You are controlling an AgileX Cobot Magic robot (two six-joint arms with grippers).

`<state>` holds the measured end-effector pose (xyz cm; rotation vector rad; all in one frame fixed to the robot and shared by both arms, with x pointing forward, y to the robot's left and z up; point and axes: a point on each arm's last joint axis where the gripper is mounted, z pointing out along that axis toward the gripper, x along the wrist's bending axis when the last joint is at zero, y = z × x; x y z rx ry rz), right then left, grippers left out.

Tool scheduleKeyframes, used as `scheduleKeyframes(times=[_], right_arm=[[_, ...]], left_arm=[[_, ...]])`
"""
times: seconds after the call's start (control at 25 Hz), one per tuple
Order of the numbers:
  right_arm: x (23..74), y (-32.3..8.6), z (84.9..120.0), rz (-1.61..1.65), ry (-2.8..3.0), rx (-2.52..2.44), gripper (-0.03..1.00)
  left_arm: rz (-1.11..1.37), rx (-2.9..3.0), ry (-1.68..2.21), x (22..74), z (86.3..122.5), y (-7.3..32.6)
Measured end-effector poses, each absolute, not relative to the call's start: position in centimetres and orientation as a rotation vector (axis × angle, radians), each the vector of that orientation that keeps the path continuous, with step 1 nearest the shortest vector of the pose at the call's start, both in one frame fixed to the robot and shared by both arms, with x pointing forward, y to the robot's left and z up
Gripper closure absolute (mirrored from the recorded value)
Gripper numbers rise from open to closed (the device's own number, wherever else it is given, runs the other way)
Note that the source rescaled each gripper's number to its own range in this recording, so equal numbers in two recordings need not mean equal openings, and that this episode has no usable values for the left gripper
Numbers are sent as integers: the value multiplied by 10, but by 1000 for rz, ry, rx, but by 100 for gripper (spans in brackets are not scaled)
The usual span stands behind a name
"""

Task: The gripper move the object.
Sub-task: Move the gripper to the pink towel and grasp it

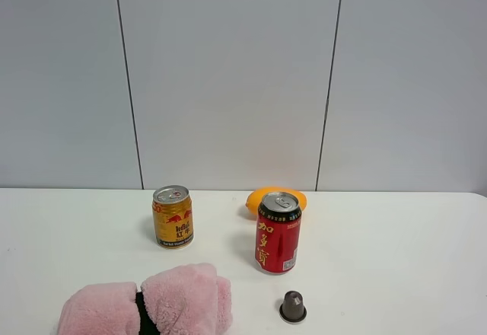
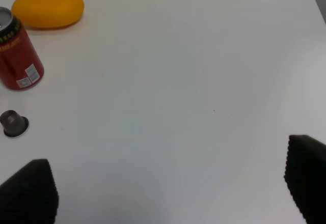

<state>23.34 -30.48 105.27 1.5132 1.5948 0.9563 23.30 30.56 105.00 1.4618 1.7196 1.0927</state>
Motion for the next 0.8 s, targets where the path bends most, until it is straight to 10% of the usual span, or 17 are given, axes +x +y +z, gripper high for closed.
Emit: scheduleKeyframes(times=[0.8], right_arm=[[223, -306, 1079, 1026, 1521, 1422, -3]], left_arm=[[1093, 1462, 1720, 233, 1050, 306]])
